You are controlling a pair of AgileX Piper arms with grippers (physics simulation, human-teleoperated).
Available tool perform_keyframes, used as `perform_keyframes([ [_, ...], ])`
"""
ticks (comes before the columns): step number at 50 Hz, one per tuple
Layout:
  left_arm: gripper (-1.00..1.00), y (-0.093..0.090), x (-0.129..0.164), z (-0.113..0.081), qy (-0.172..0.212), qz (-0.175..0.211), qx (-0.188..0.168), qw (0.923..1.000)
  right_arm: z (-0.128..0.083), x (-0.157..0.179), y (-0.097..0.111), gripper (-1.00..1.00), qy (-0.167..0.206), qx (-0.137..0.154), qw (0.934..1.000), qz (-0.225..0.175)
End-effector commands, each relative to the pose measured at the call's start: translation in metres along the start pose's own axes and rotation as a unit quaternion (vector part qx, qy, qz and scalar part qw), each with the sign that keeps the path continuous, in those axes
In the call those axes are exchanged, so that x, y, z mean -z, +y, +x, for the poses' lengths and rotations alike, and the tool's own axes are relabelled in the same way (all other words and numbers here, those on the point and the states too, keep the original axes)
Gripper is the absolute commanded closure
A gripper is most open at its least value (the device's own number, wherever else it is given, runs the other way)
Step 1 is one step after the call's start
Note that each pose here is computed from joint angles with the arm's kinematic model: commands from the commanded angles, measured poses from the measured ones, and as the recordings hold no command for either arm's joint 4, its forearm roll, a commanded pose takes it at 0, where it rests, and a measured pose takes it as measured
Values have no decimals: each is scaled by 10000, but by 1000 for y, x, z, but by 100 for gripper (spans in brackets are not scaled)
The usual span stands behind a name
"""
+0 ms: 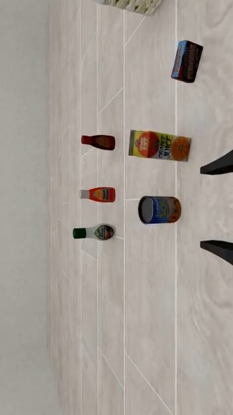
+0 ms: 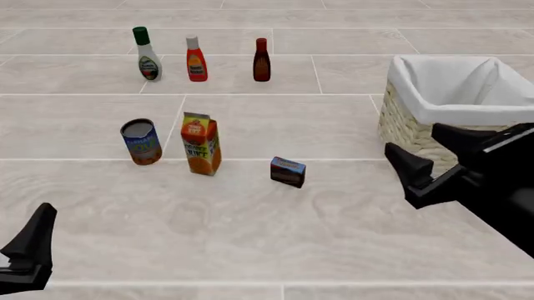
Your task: Pick the chocolate pudding and place it in the basket.
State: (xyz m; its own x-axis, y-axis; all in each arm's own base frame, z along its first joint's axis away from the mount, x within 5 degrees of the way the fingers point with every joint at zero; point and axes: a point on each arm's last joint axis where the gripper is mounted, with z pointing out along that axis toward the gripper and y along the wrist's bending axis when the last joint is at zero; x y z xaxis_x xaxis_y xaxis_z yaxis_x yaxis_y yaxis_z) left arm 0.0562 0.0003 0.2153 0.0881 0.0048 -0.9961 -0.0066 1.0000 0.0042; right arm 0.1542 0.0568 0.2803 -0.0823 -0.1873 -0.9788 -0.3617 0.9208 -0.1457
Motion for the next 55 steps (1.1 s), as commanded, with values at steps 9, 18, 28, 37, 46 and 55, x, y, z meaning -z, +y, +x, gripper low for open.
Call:
perform_keyframes([
  [9, -100, 0, 0, 0, -3, -3, 0, 10000, -17, -33, 7, -100, 300, 225, 9989, -289],
  [18, -100, 0, 0, 0, -3, -3, 0, 10000, -20, -55, 13, -100, 502, 437, 9968, -438],
  [28, -100, 0, 0, 0, -2, -4, 1, 10000, -21, -74, 21, -100, 741, 559, 9936, -638],
  [37, -100, 0, 0, 0, -2, -4, 2, 10000, -24, -95, 26, -100, 991, 729, 9895, -761],
  [46, -100, 0, 0, -2, -3, -5, 3, 10000, -24, -114, 30, -100, 1227, 818, 9854, -847],
  [55, -100, 0, 0, -2, -3, -5, 1, 10000, -24, -126, 35, -100, 1371, 889, 9820, -947],
])
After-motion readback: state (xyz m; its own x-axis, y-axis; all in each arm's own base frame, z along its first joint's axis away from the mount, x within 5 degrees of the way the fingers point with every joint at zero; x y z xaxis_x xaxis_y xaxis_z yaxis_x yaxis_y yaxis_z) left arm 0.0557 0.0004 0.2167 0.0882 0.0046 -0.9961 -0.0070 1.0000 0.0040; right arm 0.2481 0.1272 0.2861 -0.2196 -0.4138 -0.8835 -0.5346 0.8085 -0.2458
